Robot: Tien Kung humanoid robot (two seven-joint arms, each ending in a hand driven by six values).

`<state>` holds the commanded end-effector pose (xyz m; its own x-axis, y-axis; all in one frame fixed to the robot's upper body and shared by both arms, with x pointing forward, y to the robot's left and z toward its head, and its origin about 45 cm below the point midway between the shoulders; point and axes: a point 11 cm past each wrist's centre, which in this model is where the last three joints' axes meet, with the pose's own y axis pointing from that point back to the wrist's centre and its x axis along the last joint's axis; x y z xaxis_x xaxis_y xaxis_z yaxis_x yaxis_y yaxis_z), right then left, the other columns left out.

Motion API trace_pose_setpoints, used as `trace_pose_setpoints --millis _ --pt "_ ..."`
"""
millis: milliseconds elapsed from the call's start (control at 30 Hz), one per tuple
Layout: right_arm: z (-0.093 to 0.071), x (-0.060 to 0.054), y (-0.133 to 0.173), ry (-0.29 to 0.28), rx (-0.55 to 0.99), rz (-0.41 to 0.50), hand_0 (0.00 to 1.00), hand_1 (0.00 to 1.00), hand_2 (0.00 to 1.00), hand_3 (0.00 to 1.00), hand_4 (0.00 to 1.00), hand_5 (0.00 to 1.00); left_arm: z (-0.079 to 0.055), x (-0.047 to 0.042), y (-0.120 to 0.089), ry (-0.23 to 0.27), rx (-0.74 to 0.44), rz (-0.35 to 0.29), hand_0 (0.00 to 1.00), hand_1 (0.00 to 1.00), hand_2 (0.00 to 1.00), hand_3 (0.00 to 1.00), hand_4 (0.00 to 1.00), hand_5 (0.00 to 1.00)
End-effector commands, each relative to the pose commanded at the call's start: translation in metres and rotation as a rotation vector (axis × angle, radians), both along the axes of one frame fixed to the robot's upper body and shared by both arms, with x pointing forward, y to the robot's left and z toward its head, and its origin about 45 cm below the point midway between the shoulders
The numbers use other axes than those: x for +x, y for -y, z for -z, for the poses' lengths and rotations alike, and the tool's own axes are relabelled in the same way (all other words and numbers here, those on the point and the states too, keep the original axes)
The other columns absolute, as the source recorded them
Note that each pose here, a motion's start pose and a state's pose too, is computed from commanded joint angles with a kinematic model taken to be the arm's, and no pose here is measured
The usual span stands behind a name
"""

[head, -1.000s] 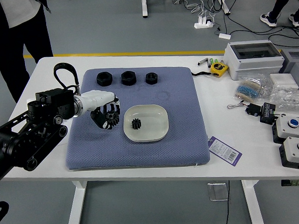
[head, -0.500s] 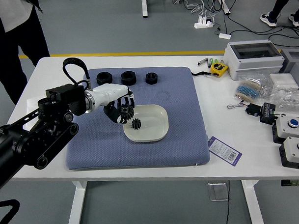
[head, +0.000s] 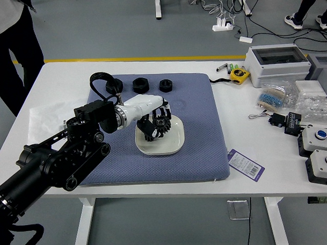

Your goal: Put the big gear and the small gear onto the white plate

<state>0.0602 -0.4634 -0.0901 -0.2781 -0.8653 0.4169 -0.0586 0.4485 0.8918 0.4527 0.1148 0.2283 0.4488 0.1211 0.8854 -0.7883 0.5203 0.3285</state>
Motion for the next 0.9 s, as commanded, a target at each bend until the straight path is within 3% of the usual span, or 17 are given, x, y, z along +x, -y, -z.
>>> trace_pose_setpoints --millis 267,300,467,500,667,700,867,900 --pt "-0.001 0.005 0.001 0.009 -0.003 -0.007 0.685 0.661 0.738 0.586 0.803 0.714 0.011 0.0003 0.007 -0.008 0.029 0.003 0.331 0.453 0.503 0.578 0.722 0.002" --pt "-0.001 0.006 0.001 0.009 -0.003 -0.007 0.685 0.66 0.738 0.586 0.803 0.714 0.012 0.0004 0.007 -0.008 0.035 0.003 0.374 0.496 0.54 0.584 0.817 0.029" --pt "-0.002 0.007 0.002 0.014 -0.005 -0.01 0.685 0.66 0.738 0.586 0.803 0.714 0.02 0.0028 0.003 -0.017 0.069 -0.011 0.374 0.496 0.54 0.584 0.817 0.029" --pt "-0.002 0.007 0.002 0.014 -0.005 -0.011 0.685 0.658 0.738 0.586 0.804 0.715 0.02 0.0029 0.003 -0.018 0.07 -0.012 0.44 0.561 0.588 0.596 0.968 0.157" --pt "-0.002 0.007 0.002 0.011 -0.006 -0.014 0.685 0.658 0.738 0.586 0.804 0.715 0.022 0.0048 0.0 -0.02 0.077 -0.035 0.44 0.561 0.588 0.596 0.968 0.157" --pt "-0.002 0.006 0.002 0.01 -0.006 -0.015 0.685 0.659 0.738 0.586 0.803 0.715 0.021 0.0049 0.001 -0.016 0.068 -0.039 0.499 0.65 0.711 0.807 0.998 0.189" --pt "-0.002 0.004 0.002 0.003 -0.006 -0.018 0.685 0.659 0.738 0.586 0.803 0.715 0.021 0.0048 0.003 -0.011 0.047 -0.042 0.499 0.65 0.711 0.807 0.998 0.189" --pt "-0.001 0.003 0.002 0.002 -0.006 -0.017 0.685 0.659 0.738 0.586 0.804 0.716 0.021 0.0048 0.003 -0.012 0.042 -0.044 0.53 0.669 0.739 0.857 0.998 0.23"
